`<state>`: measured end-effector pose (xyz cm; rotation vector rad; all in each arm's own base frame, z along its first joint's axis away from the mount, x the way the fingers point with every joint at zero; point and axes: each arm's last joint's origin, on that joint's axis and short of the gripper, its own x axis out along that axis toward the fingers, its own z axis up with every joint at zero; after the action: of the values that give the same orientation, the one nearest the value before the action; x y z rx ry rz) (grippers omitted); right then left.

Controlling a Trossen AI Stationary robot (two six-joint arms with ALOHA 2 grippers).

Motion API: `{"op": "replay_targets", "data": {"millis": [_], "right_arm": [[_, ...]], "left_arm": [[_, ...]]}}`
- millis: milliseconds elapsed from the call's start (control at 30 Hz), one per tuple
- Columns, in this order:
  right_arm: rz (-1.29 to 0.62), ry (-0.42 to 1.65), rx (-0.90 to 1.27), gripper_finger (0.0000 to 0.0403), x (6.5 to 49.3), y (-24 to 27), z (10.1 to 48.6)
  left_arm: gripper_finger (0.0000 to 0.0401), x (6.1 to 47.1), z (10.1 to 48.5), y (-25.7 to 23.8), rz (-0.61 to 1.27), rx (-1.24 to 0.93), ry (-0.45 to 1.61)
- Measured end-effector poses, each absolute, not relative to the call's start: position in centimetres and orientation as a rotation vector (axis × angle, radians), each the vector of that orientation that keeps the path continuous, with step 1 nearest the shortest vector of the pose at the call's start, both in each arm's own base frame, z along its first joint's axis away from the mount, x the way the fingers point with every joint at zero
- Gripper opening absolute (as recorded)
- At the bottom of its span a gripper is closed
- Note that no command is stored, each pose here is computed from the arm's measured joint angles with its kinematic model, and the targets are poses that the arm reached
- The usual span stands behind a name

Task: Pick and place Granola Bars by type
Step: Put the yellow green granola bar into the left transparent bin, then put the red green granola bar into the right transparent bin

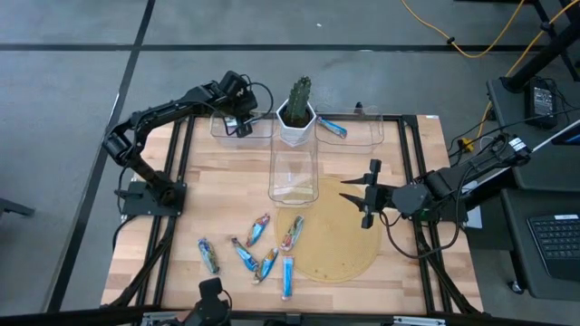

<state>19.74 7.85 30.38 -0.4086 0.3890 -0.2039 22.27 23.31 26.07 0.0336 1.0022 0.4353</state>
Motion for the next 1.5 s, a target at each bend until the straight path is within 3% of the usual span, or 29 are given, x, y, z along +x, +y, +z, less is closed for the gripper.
{"op": "replay_targets", "data": {"millis": [300, 933, 1267, 1500], "right_arm": [[-0.203, 0.389, -0.408, 0.0158, 19.7, 7.8, 30.4], [-0.203, 0.388, -0.408, 0.0158, 19.7, 7.8, 30.4], [-0.203, 0.388, -0.408, 0.0158, 19.7, 7.9, 30.4], [-0.203, 0.388, -0.407, 0.0158, 19.7, 7.9, 30.4]], "left_arm": [[0.0052, 22.2, 26.0, 23.2, 0.421, 0.045, 1.015], [0.0144, 22.3, 26.0, 23.2, 0.423, 0.042, 1.015], [0.0139, 22.2, 26.1, 23.2, 0.509, 0.077, 1.064], [0.0123, 22.0, 28.2, 21.0, 0.518, 0.106, 1.035]]}}
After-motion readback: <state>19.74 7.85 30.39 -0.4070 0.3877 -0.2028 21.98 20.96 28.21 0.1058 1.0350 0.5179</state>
